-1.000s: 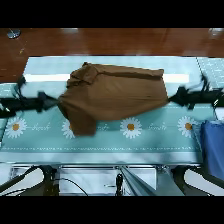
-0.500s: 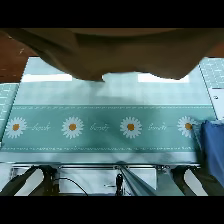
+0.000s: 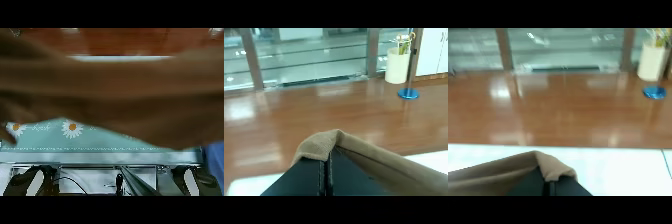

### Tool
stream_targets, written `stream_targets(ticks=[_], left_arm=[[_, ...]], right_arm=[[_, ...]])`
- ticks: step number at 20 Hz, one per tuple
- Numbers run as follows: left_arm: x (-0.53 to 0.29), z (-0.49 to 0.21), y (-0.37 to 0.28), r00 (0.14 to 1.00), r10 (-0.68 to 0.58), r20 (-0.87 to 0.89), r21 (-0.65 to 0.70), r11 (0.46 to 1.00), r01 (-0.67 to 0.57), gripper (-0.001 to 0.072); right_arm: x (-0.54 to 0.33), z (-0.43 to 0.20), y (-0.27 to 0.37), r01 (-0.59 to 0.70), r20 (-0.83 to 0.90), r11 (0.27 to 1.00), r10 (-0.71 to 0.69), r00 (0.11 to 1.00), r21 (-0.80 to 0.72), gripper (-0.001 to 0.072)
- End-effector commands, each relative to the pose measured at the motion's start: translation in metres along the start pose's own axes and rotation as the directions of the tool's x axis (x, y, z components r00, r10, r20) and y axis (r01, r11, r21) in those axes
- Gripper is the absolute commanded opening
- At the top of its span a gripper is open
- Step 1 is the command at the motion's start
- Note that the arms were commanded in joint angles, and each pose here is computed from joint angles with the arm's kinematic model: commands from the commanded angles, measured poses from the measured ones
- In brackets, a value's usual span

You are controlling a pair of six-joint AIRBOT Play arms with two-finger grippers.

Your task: Fold the shirts.

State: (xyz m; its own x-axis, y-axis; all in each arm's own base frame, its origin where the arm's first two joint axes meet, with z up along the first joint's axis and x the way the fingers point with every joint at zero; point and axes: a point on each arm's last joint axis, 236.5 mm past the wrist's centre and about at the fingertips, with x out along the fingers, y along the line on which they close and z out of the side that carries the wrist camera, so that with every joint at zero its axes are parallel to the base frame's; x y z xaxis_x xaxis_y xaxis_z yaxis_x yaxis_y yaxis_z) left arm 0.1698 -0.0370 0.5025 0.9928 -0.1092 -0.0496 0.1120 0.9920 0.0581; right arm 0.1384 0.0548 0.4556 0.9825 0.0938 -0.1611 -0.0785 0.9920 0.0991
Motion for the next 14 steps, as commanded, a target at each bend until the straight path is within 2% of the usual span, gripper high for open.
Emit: stream_targets(ticks=[1,3,6,9,14], left_arm=[[-0.020,-0.020,0.045,0.986,0.154,-0.064,-0.014,0.988,-0.155,0.0035],[0.007,-0.043,0.047,0.979,0.141,-0.149,-0.008,0.990,-0.144,0.0035],[0.074,-0.099,0.031,0.939,0.051,-0.340,-0.059,0.995,-0.075,0.0035],[0.144,-0.162,0.022,0.873,-0.008,-0.488,-0.100,0.994,-0.047,0.0035],[0.247,-0.269,0.013,0.751,-0.065,-0.657,-0.145,0.989,-0.042,0.0035]], right_arm=[[-0.008,-0.032,-0.013,0.068,-0.113,0.998,-0.066,0.991,0.013,0.0020],[0.004,-0.046,-0.017,0.066,-0.167,0.997,-0.058,0.984,0.042,0.0020],[0.038,-0.073,-0.022,0.043,-0.261,0.988,-0.002,0.965,0.149,0.0020],[0.091,-0.113,-0.027,-0.018,-0.372,0.978,0.096,0.923,0.207,0.0021],[0.196,-0.182,-0.064,-0.010,-0.506,0.948,0.179,0.844,0.318,0.0021]])
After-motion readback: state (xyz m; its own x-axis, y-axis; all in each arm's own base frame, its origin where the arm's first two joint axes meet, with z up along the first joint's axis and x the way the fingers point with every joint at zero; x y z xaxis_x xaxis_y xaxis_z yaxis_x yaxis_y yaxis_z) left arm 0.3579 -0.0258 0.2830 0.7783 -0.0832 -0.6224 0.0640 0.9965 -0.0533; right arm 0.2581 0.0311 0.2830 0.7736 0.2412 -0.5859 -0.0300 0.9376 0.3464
